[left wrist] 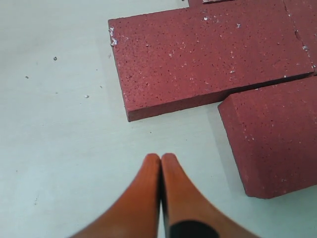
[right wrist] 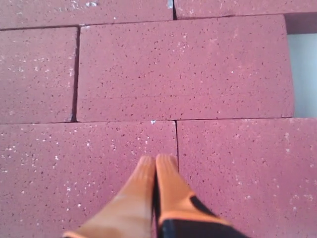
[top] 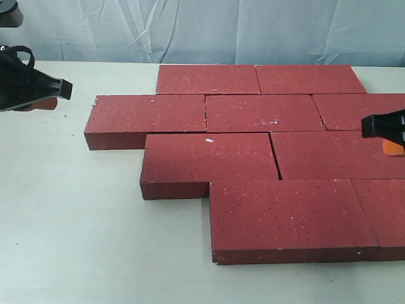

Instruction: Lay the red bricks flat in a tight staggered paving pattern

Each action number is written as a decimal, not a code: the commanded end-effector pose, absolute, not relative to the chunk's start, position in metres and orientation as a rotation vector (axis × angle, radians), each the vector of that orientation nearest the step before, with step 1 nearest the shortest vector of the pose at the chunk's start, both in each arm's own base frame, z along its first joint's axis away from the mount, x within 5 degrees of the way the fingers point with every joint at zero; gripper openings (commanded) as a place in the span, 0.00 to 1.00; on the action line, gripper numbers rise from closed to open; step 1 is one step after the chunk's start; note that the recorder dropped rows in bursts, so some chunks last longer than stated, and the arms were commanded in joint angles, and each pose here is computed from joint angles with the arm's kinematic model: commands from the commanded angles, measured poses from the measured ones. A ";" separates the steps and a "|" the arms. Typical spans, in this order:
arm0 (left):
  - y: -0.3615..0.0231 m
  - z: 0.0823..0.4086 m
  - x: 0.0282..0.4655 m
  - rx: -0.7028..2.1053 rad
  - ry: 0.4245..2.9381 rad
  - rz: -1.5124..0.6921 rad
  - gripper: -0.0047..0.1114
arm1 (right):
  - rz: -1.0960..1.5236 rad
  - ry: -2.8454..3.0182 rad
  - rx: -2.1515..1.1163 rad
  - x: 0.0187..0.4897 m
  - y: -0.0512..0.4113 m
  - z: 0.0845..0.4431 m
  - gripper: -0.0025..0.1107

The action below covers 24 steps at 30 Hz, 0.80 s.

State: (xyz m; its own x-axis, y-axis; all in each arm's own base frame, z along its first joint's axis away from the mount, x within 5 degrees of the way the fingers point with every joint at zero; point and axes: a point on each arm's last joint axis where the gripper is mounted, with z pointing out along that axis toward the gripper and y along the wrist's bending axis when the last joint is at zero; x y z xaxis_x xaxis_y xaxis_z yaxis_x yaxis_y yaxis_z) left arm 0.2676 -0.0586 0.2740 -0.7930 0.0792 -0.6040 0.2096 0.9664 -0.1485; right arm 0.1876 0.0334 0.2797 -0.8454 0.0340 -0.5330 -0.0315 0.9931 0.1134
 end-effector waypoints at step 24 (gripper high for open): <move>-0.059 0.276 0.267 0.198 2.469 -0.275 0.04 | 0.084 2.139 -0.066 0.120 0.015 0.323 0.01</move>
State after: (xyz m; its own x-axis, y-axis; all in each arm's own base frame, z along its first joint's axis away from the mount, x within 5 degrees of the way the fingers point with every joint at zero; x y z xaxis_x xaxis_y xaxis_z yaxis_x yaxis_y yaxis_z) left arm 0.2676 -0.0586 0.2740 -0.7930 0.0792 -0.6040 0.2096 0.9664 -0.1485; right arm 0.1205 0.0161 0.3230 -0.5532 -0.0032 -0.8331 -0.0806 0.9955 0.0496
